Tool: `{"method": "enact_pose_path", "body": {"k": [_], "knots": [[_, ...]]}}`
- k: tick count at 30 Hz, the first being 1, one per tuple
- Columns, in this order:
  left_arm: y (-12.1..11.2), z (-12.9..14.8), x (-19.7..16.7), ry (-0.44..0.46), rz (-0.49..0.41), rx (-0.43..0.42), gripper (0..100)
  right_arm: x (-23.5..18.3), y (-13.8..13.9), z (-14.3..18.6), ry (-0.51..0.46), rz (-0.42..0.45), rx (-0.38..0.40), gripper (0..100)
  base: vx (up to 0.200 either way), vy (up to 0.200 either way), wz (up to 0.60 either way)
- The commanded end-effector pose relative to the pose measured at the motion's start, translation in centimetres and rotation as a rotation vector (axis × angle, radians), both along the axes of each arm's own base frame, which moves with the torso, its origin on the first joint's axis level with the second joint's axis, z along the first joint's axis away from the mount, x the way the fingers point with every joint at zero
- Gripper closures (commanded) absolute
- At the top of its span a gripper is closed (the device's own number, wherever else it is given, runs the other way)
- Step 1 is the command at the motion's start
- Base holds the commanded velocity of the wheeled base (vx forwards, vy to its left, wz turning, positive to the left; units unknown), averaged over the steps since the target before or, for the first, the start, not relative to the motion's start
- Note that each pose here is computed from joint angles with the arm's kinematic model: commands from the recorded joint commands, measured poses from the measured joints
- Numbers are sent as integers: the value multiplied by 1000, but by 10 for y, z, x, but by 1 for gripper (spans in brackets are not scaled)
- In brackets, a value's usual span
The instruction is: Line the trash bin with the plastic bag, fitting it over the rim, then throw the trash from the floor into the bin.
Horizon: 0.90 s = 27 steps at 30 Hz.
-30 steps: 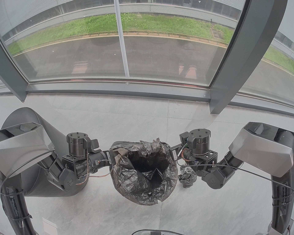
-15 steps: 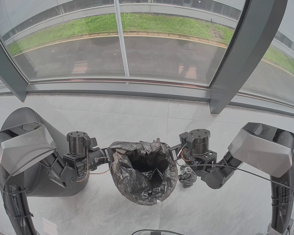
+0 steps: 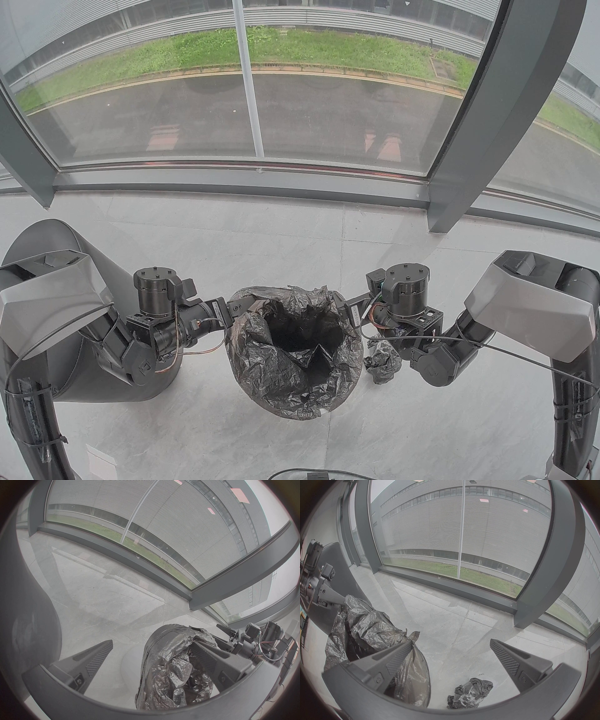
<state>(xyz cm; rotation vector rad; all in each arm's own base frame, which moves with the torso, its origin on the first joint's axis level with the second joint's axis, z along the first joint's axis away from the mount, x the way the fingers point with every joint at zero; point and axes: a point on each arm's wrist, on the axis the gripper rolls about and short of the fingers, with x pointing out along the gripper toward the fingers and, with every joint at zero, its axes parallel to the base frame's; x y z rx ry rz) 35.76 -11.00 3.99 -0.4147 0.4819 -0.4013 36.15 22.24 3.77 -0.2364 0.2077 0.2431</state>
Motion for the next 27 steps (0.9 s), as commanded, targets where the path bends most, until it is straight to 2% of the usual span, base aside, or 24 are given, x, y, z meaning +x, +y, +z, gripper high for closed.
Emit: {"method": "enact_pose_path", "body": {"k": [1,4,8,27], "knots": [[1,3,0,-12,9,-2,0,0,0,0,0,0,0,0,0,0,0],[8,-2,2,-13,63,31,0,0,0,0,0,0,0,0,0,0,0],[13,-19,7,16,80,58,0,0,0,-1,1,0,-1,0,0,0,0],[15,-66,13,85,81,79,0,3,-3,-4,-7,-11,7,0,0,0,0]]}}
